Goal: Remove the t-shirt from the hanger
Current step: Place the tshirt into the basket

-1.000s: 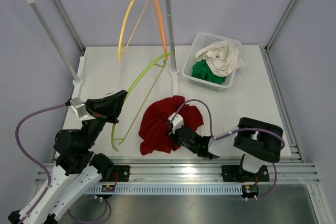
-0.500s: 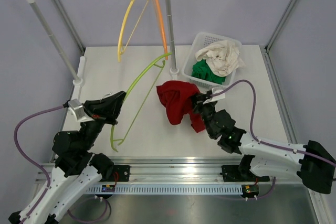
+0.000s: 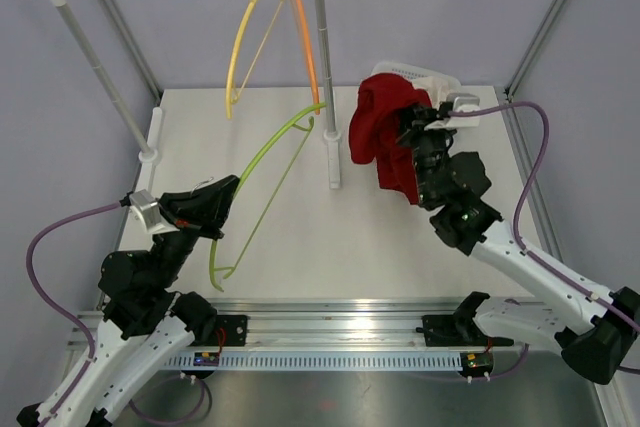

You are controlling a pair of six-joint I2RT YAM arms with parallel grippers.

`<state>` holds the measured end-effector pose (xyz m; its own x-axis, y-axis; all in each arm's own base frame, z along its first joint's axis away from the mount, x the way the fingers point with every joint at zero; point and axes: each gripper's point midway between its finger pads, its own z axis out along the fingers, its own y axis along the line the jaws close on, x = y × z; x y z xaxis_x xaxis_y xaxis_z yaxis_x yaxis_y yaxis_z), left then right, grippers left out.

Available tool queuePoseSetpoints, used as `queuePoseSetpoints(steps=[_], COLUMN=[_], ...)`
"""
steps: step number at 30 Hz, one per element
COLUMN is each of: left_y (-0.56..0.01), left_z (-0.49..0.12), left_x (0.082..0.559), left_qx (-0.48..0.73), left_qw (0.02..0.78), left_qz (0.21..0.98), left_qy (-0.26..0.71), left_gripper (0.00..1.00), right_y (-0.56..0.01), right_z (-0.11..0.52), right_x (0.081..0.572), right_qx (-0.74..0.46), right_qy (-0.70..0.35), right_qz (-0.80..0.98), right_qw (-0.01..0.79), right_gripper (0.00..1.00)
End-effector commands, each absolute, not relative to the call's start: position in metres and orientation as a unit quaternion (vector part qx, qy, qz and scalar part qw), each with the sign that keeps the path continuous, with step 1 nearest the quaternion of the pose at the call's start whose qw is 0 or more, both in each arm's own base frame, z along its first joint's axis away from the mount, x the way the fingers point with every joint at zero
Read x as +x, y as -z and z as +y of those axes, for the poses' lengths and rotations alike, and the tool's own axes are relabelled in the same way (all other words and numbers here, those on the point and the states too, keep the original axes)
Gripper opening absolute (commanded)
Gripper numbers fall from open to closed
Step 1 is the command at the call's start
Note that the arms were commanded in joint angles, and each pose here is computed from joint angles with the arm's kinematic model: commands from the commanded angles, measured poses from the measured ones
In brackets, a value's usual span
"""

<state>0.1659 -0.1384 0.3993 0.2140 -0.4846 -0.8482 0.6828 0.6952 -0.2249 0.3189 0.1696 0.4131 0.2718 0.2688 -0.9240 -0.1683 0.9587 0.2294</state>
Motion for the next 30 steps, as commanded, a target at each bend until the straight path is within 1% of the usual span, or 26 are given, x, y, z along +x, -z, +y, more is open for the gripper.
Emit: queuePoseSetpoints(steps=[1, 7, 9, 13, 14, 16, 17, 18, 21, 22, 25, 27, 28, 30], left_y=[-0.417, -0.417, -0.417, -0.416, -0.416, -0.416, -0.417, -0.418, -0.416, -0.415, -0.416, -0.416, -0.416, -0.416], left_z=[-0.131, -0.131, -0.131, -0.132, -0.132, -0.133, -0.133, -0.134, -0.136, -0.137, -0.136, -0.136, -0.136, -0.135], left_x=[0.159, 0.159, 0.159, 0.161, 0.161, 0.163, 0.164, 0.164, 0.167, 0.168, 0.168, 0.167, 0.166, 0.166], left_qx=[0.091, 0.093, 0.093, 0.093, 0.093, 0.090, 0.091, 0.092, 0.095, 0.094, 0.093, 0.093, 0.095, 0.094], left_qw=[0.792, 0.792, 0.792, 0.792, 0.792, 0.791, 0.790, 0.789, 0.787, 0.787, 0.788, 0.788, 0.789, 0.789], left_qz=[0.469, 0.469, 0.469, 0.471, 0.471, 0.474, 0.475, 0.476, 0.480, 0.481, 0.481, 0.481, 0.479, 0.478], left_qy=[0.380, 0.380, 0.379, 0.377, 0.377, 0.376, 0.376, 0.376, 0.375, 0.375, 0.373, 0.373, 0.374, 0.373], left_gripper=[0.00, 0.00, 0.00, 0.00, 0.00, 0.00, 0.00, 0.00, 0.00, 0.00, 0.00, 0.00, 0.00, 0.00], right_y=[-0.471, -0.524, -0.526, -0.545, -0.545, -0.552, -0.539, -0.534, -0.491, -0.461, -0.395, -0.362, -0.325, -0.289], right_z=[0.164, 0.152, 0.143, 0.130, 0.119, 0.115, 0.110, 0.110, 0.111, 0.113, 0.119, 0.121, 0.124, 0.122], right_x=[0.329, 0.361, 0.379, 0.415, 0.426, 0.437, 0.453, 0.460, 0.488, 0.500, 0.524, 0.534, 0.542, 0.549], right_qx=[0.039, 0.066, 0.080, 0.109, 0.116, 0.124, 0.130, 0.136, 0.148, 0.150, 0.161, 0.175, 0.180, 0.205], right_qy=[-0.144, -0.148, -0.136, -0.150, -0.141, -0.153, -0.145, -0.156, -0.163, -0.160, -0.170, -0.173, -0.166, -0.158], right_qz=[0.549, 0.521, 0.519, 0.510, 0.512, 0.511, 0.523, 0.526, 0.555, 0.573, 0.611, 0.632, 0.656, 0.673], right_qw=[0.822, 0.838, 0.840, 0.840, 0.839, 0.837, 0.830, 0.825, 0.802, 0.789, 0.756, 0.734, 0.714, 0.692], right_gripper=[0.00, 0.00, 0.00, 0.00, 0.00, 0.00, 0.00, 0.00, 0.00, 0.00, 0.00, 0.00, 0.00, 0.00])
